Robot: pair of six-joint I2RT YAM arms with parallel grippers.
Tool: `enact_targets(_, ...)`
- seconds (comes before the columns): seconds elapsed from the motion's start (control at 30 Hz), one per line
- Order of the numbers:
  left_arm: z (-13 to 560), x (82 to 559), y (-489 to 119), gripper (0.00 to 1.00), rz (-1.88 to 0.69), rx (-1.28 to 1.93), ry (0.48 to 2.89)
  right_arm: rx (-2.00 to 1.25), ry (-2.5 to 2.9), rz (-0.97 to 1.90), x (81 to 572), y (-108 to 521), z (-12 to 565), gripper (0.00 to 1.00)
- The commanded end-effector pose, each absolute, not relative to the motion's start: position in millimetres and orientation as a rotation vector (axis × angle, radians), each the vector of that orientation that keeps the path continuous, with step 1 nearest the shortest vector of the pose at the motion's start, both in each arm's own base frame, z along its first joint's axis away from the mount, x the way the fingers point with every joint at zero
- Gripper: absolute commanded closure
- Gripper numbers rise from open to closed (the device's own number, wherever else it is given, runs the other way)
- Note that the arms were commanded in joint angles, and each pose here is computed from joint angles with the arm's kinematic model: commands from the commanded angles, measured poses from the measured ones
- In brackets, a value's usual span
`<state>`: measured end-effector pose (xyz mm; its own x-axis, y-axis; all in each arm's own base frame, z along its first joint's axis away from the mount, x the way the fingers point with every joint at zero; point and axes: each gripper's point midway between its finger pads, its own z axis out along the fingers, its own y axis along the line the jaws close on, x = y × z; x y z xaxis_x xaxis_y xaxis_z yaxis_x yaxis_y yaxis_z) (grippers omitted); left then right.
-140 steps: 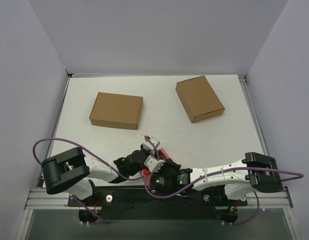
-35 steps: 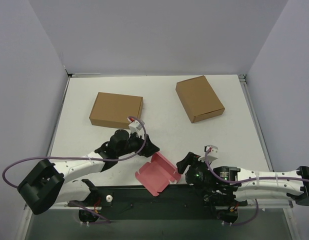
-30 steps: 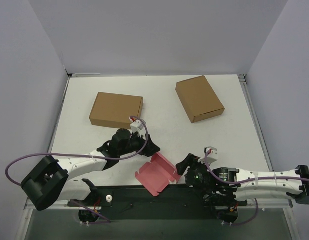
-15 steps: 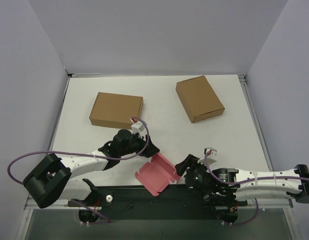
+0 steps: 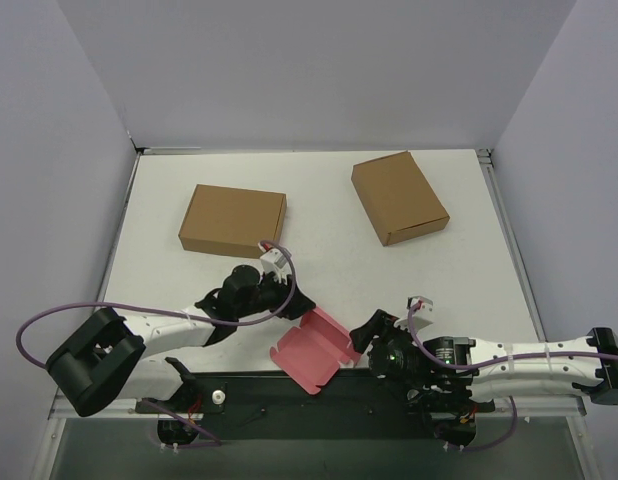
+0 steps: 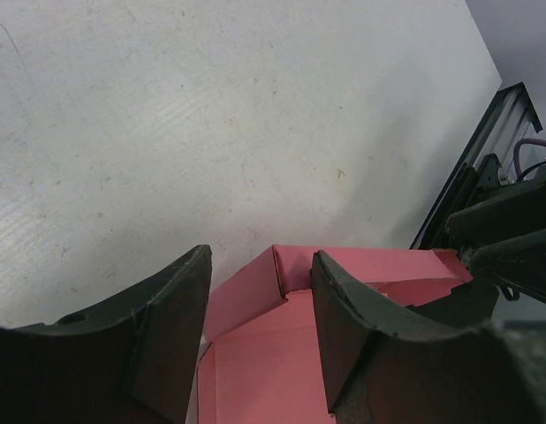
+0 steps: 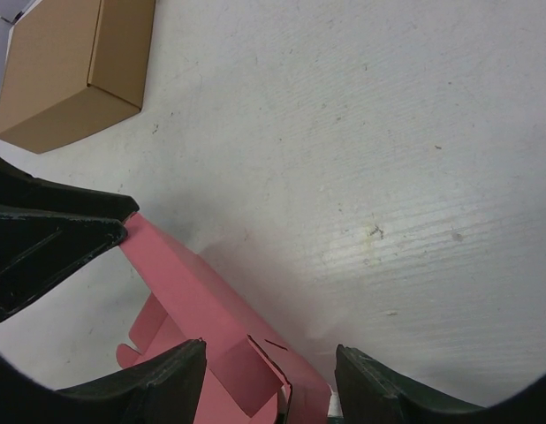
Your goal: Fold the paper box
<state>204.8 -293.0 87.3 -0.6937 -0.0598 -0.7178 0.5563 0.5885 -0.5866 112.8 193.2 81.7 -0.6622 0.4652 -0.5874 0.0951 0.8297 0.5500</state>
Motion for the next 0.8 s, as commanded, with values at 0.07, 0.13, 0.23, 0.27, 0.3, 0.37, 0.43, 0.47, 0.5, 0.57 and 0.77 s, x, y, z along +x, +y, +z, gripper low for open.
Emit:
enact_targets(0.07, 77, 197, -287, 0.46, -1.105, 0.41, 2.101, 0.419, 2.194, 0.606, 119, 190, 85, 0.4)
enact_targets(0.13, 75, 194, -285, 0.5, -1.109, 0.407, 2.103, 0.421, 2.191, 0.608, 119, 190, 85, 0.4)
enact_targets(0.23, 71, 192, -283, 0.51, -1.111, 0.402, 2.106, 0.415, 2.192, 0.607, 118, 190, 85, 0.4)
enact_targets(0.27, 71, 192, -283, 0.51, -1.113, 0.399, 2.108, 0.417, 2.191, 0.61, 118, 191, 86, 0.41)
enact_targets(0.3, 72, 192, -283, 0.51, -1.116, 0.398, 2.102, 0.415, 2.193, 0.611, 118, 191, 86, 0.41)
enact_targets(0.37, 75, 193, -284, 0.52, -1.121, 0.392, 2.094, 0.408, 2.195, 0.602, 117, 192, 85, 0.44)
enact_targets(0.43, 77, 194, -284, 0.52, -1.122, 0.381, 2.089, 0.397, 2.202, 0.591, 116, 192, 84, 0.47)
enact_targets(0.47, 80, 194, -284, 0.52, -1.126, 0.377, 2.08, 0.395, 2.206, 0.586, 116, 192, 83, 0.48)
enact_targets(0.5, 81, 194, -284, 0.52, -1.127, 0.378, 2.077, 0.394, 2.208, 0.583, 116, 193, 82, 0.5)
enact_targets(0.57, 83, 195, -283, 0.52, -1.127, 0.372, 2.071, 0.392, 2.218, 0.559, 115, 191, 79, 0.53)
enact_targets(0.77, 83, 193, -281, 0.52, -1.124, 0.363, 2.071, 0.365, 2.221, 0.52, 115, 194, 80, 0.71)
